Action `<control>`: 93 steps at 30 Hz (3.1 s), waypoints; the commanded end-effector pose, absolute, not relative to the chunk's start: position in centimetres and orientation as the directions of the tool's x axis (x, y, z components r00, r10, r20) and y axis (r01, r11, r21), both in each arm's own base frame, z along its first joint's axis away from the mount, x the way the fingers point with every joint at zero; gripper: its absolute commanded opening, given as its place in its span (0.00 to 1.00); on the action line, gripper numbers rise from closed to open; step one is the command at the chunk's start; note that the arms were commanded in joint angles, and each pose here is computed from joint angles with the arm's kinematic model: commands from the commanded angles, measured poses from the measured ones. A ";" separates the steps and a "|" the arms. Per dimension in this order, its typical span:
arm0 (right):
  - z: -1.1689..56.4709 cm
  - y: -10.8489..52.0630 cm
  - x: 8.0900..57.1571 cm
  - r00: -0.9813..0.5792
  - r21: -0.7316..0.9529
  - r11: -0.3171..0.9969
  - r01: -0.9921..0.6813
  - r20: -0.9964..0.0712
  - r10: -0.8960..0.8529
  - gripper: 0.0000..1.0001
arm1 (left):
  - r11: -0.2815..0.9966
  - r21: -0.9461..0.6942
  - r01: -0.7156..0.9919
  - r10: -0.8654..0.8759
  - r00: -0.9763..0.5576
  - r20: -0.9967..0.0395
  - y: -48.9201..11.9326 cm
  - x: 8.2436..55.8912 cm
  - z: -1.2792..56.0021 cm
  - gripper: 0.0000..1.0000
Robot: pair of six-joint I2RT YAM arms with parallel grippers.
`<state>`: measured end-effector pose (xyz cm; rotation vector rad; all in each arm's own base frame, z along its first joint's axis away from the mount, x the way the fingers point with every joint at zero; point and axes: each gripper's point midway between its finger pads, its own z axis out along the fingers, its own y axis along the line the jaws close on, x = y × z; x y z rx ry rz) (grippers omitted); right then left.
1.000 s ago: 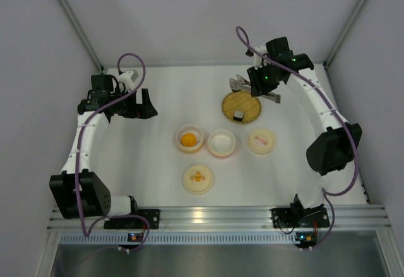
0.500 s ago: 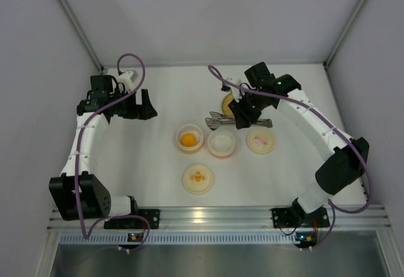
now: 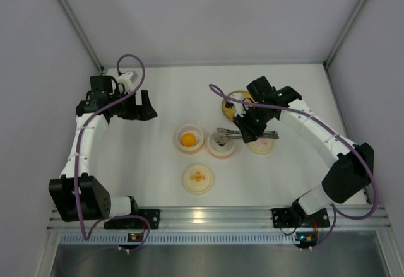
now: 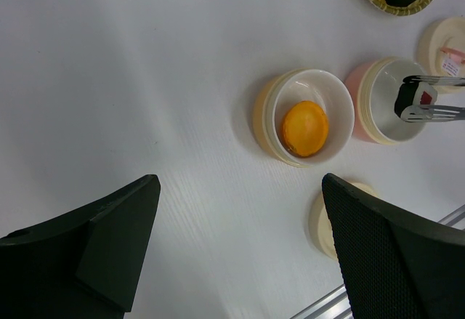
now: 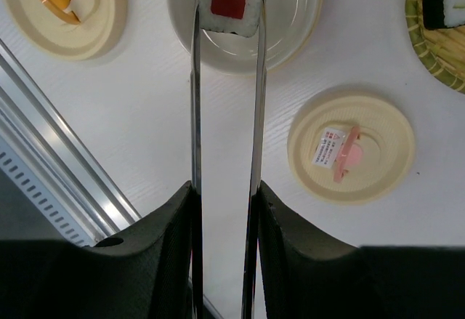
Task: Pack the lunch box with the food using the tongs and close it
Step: Place the fake food in the packing box, then pick up the fake food from the plate.
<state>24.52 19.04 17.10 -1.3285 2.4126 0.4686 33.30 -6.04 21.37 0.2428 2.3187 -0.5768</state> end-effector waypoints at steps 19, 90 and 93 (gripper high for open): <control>14.9 19.3 25.3 -0.455 0.060 0.481 -0.875 -0.444 -0.772 0.22 | 0.882 -0.295 0.368 0.028 -0.665 -0.746 -5.9 33.8 23.5 0.98; 15.4 9.4 35.8 -0.539 0.087 0.587 -0.805 -0.518 -0.664 0.48 | 0.858 -0.286 0.427 0.067 -0.644 -0.762 -6.3 35.1 23.8 0.98; 15.2 9.3 36.3 -0.539 0.084 0.588 -0.805 -0.518 -0.664 0.48 | 0.853 -0.294 0.431 0.065 -0.647 -0.760 -6.5 35.2 23.6 0.99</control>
